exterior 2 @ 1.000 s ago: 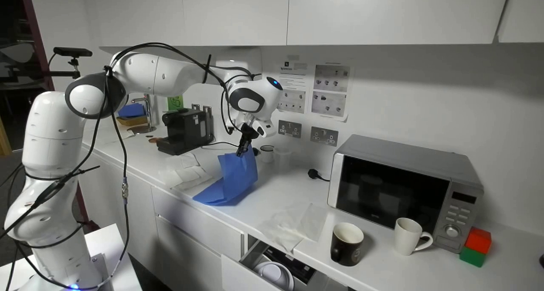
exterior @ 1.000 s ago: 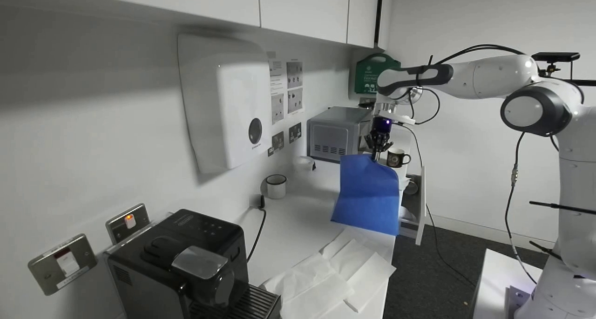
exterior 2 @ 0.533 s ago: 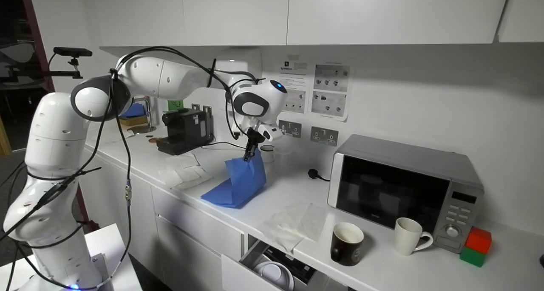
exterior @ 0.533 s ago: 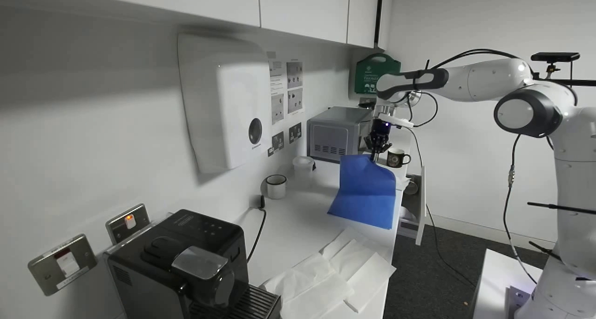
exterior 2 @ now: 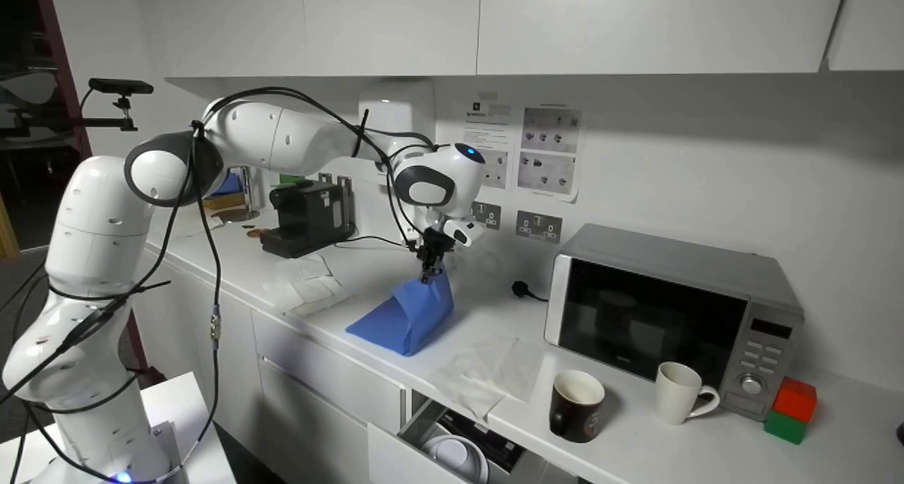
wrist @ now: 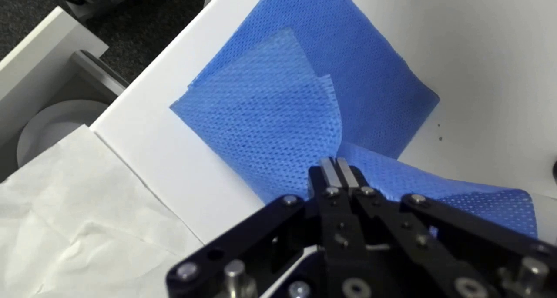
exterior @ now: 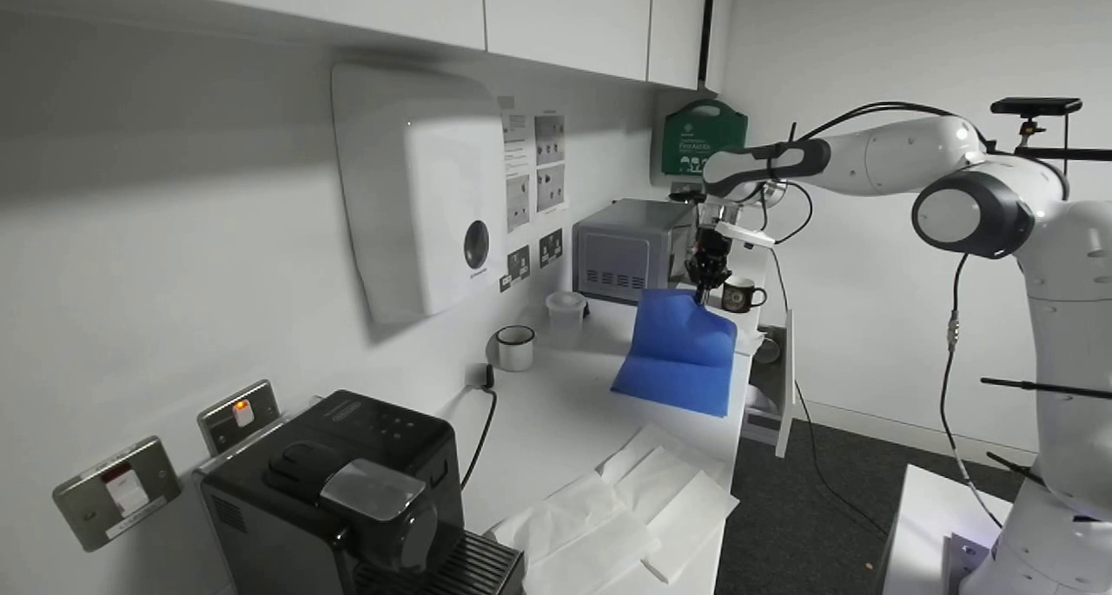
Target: Unfold the blue cloth
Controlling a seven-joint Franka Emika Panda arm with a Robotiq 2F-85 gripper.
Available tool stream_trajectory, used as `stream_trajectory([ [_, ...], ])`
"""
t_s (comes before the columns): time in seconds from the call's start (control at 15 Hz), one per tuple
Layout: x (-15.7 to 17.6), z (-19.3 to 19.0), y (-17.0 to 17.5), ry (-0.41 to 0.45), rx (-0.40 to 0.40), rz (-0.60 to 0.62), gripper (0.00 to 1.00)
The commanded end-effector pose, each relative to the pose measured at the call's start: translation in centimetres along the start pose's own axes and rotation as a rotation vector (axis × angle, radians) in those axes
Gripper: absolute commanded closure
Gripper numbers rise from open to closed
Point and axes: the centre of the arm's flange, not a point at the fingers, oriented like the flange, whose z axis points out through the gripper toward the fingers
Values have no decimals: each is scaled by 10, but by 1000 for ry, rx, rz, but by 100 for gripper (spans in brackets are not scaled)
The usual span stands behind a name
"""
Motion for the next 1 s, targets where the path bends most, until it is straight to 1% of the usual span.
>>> stream_trajectory([
  [0.0,6,-2,10,45,-15,-63,100],
  [0.6,16,-7,33,94,-2,-67,100],
  [0.87,19,-6,42,96,-6,-49,100],
  [0.93,20,-5,44,95,-8,-49,95],
])
